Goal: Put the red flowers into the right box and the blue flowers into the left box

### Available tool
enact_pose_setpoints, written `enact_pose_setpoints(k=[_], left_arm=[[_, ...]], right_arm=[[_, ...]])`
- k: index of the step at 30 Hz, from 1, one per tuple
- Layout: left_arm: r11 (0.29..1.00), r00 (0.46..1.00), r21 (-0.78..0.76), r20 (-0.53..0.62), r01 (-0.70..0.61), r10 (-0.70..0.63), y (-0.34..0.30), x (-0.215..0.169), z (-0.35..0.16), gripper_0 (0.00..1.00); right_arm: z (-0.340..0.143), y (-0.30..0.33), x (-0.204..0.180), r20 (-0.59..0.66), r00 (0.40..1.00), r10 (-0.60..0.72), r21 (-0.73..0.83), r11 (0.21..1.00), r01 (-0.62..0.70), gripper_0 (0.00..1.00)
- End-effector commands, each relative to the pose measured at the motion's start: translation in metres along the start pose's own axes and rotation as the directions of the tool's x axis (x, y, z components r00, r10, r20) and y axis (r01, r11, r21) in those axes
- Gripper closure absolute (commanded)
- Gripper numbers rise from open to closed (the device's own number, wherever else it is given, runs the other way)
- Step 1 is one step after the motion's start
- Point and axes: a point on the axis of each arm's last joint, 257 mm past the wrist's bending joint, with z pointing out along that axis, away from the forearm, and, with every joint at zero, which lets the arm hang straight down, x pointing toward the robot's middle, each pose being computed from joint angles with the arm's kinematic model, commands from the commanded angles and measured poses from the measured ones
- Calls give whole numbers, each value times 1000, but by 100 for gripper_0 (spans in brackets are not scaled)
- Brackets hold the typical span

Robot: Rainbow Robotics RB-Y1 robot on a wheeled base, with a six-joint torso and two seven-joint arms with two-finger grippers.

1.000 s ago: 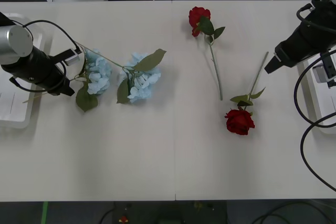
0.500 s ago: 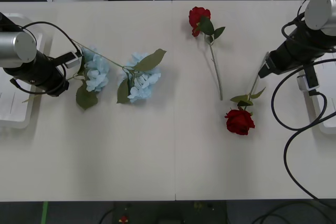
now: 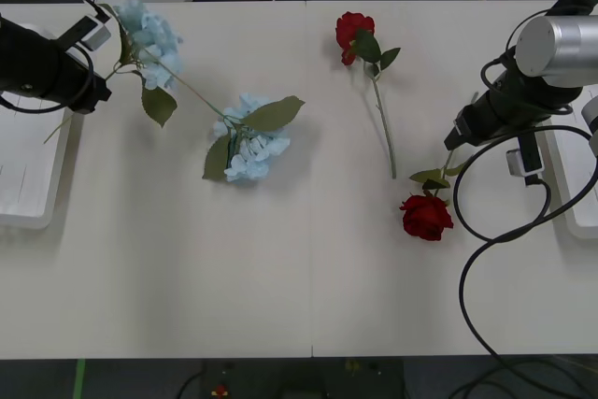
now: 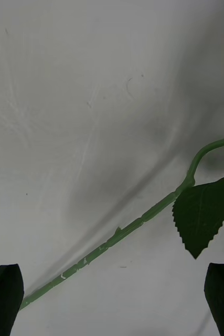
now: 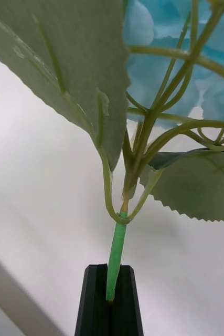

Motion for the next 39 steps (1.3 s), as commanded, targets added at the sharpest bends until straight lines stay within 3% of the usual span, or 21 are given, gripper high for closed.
enact_pose_setpoints(k=[1, 7, 9, 16, 21, 25, 33, 39], left_arm=[[988, 987, -34, 74, 148, -145, 43, -12, -61, 100], [934, 937, -129, 159, 334, -313, 110, 33, -129, 100], [879, 890, -173, 195, 444, -412, 133, 59, -154, 100], [699, 765, -313, 228, 643, -602, 171, 137, -190, 100], [621, 718, -381, 205, 685, -666, 174, 172, -187, 100], [605, 717, -425, 173, 673, -676, 172, 189, -172, 100], [493, 632, -476, 189, 728, -751, 164, 213, -138, 100], [507, 637, -468, 170, 724, -752, 153, 213, -119, 100]], right_arm=[[9, -14, -7, 16, 1000, 2, 23, 1000, -2, 0], [21, -21, -13, 31, 1000, -8, 6, 1000, 7, 0], [24, -23, -14, 31, 1000, -6, 6, 1000, 6, 0], [29, -25, -16, 20, 1000, 3, 13, 1000, -3, 0], [35, -27, -17, 9, 1000, -7, 15, 1000, 7, 0], [38, -27, -19, 11, 1000, -14, 13, 1000, 14, 0], [49, -30, -22, -6, 999, -36, 4, 999, 36, 0], [51, -33, -21, -11, 999, -48, 3, 999, 48, 0]])
